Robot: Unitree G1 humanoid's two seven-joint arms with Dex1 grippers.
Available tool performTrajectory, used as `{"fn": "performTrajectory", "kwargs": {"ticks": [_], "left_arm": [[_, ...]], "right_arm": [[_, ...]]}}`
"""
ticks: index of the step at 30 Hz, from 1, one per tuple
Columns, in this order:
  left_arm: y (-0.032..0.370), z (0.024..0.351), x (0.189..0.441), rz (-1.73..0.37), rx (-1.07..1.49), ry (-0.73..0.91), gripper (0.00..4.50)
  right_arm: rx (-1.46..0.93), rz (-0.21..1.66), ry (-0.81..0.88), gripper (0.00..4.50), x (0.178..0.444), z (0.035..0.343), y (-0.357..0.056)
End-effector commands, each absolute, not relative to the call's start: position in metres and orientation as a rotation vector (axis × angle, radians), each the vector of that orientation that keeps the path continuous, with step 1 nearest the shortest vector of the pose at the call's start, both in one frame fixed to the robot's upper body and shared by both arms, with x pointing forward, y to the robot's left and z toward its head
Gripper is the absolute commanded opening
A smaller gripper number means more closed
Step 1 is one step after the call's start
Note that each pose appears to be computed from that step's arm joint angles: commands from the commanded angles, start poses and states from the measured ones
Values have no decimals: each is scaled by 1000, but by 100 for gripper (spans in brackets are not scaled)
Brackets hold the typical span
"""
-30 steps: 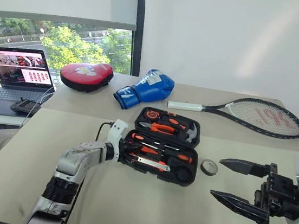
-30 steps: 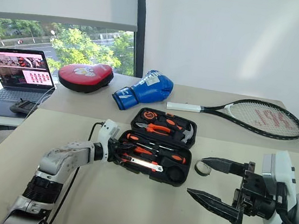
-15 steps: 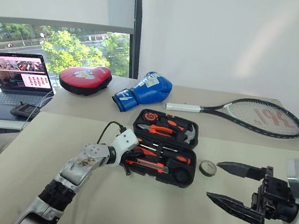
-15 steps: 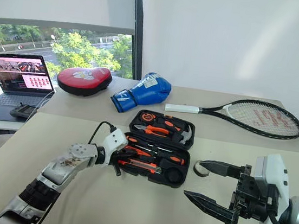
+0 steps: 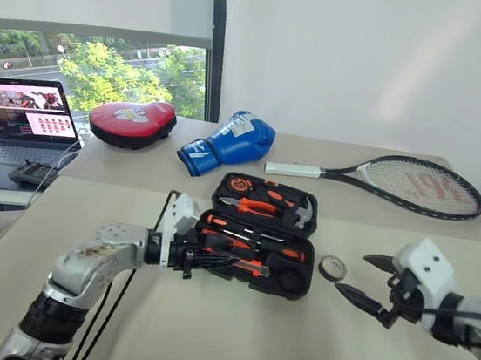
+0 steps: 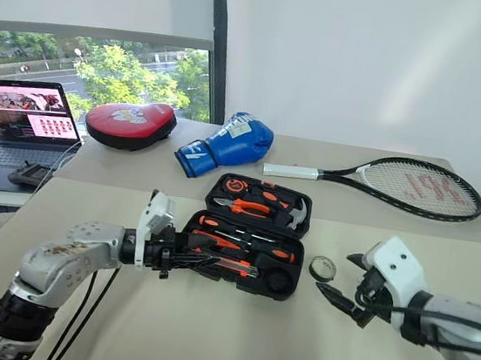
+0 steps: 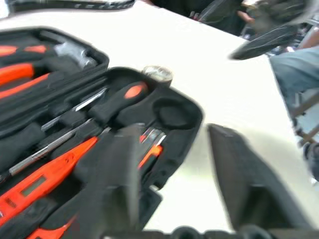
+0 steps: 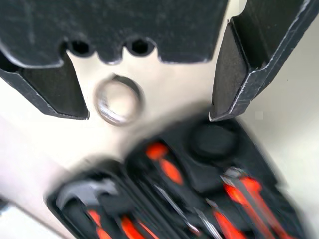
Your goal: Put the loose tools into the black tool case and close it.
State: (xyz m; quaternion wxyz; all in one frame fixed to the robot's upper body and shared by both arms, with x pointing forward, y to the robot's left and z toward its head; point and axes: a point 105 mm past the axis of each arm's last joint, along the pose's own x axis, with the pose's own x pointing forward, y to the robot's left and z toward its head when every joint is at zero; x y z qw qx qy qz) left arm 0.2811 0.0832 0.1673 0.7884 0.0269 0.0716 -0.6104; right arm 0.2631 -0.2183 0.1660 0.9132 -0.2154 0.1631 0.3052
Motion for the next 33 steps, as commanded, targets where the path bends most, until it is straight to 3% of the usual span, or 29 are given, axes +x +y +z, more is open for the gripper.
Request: {"fn": "performTrajectory", "kwargs": {"ticks": [1, 2, 6, 9, 11, 17, 23, 26, 27, 33], "left_arm": [[78, 192, 265, -1385, 90, 98, 389], [79, 195, 264, -1391, 101, 96, 425], [80, 203, 259, -1370, 123, 86, 425], [81, 208, 258, -1349, 118, 73, 436], [81, 211, 256, -1337, 114, 65, 436], [82, 206, 251, -1276, 111, 63, 436], [85, 203, 252, -1238, 101, 69, 436], [89, 202, 255, -1215, 103, 74, 436], [91, 201, 256, -1204, 103, 75, 436], [97, 196, 257, -1177, 100, 86, 436]], "right_arm": [[-471, 635, 370, 450, 282, 162, -225], [-494, 632, 365, 450, 290, 160, -224], [-485, 674, 407, 450, 307, 149, -218], [-509, 694, 432, 379, 315, 144, -215], [-536, 717, 458, 306, 316, 139, -214], [-549, 761, 526, 306, 321, 124, -215], [-550, 794, 540, 136, 329, 119, -210], [-550, 815, 518, 21, 332, 124, -206], [-547, 827, 511, 6, 331, 127, -204], [-556, 894, 485, 6, 320, 145, -197]]}}
